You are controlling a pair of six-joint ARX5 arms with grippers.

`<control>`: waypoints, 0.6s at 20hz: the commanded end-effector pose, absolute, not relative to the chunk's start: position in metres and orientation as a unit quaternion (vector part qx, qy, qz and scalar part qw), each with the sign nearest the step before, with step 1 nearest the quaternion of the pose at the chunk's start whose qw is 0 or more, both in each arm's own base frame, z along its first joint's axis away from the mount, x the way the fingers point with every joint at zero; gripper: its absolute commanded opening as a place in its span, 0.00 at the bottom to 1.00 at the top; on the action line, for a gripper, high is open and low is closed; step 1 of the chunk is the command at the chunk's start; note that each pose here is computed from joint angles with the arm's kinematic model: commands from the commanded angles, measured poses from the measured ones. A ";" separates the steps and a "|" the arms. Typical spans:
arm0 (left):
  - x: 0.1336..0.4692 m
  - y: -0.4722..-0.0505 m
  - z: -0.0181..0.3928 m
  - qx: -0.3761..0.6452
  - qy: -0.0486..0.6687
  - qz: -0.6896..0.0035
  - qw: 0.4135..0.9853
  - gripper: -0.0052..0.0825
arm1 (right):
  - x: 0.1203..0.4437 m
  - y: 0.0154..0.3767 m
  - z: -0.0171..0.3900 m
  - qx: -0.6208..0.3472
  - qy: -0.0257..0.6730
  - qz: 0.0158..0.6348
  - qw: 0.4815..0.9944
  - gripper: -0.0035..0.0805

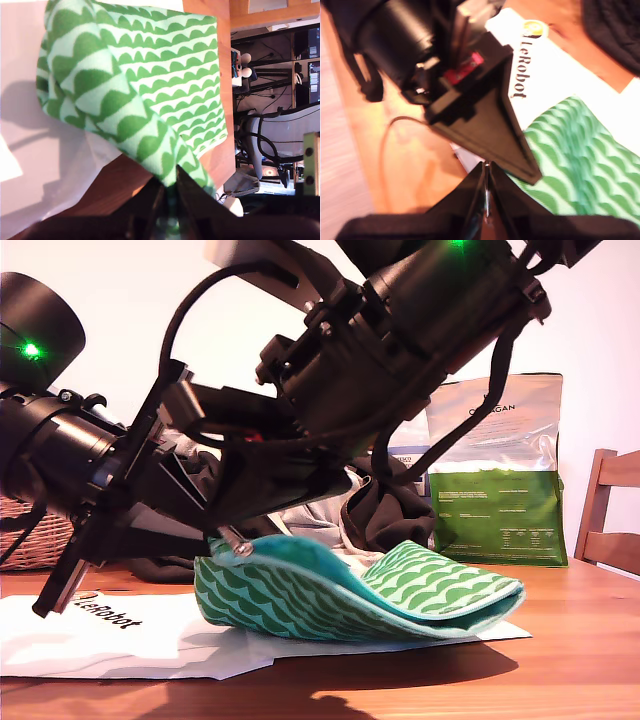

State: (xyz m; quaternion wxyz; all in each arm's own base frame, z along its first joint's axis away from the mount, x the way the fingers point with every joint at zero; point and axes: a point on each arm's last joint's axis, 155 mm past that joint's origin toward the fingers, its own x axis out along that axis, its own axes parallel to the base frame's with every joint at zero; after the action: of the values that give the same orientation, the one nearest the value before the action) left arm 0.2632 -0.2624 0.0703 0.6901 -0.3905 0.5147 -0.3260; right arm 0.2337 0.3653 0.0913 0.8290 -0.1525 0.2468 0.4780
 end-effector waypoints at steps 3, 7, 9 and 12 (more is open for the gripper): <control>0.263 -0.265 0.073 -0.385 0.509 -0.338 0.692 0.04 | 0.211 0.382 0.094 -0.144 0.240 0.542 0.792 0.03; 0.263 -0.265 0.072 -0.384 0.508 -0.339 0.692 0.04 | 0.192 0.388 0.094 -0.166 0.222 0.594 0.755 0.03; 0.263 -0.265 0.072 -0.382 0.508 -0.339 0.693 0.04 | 0.186 0.386 0.089 -0.198 0.208 0.611 0.737 0.03; 0.263 -0.265 0.072 -0.383 0.508 -0.339 0.693 0.04 | 0.176 0.377 0.075 -0.266 0.198 0.633 0.699 0.03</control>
State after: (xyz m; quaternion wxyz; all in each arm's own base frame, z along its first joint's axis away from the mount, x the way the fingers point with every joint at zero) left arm 0.2540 -0.2666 0.0689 0.6810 -0.3829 0.5248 -0.3381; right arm 0.1974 0.3714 0.0811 0.7296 -0.2587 0.1941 0.6026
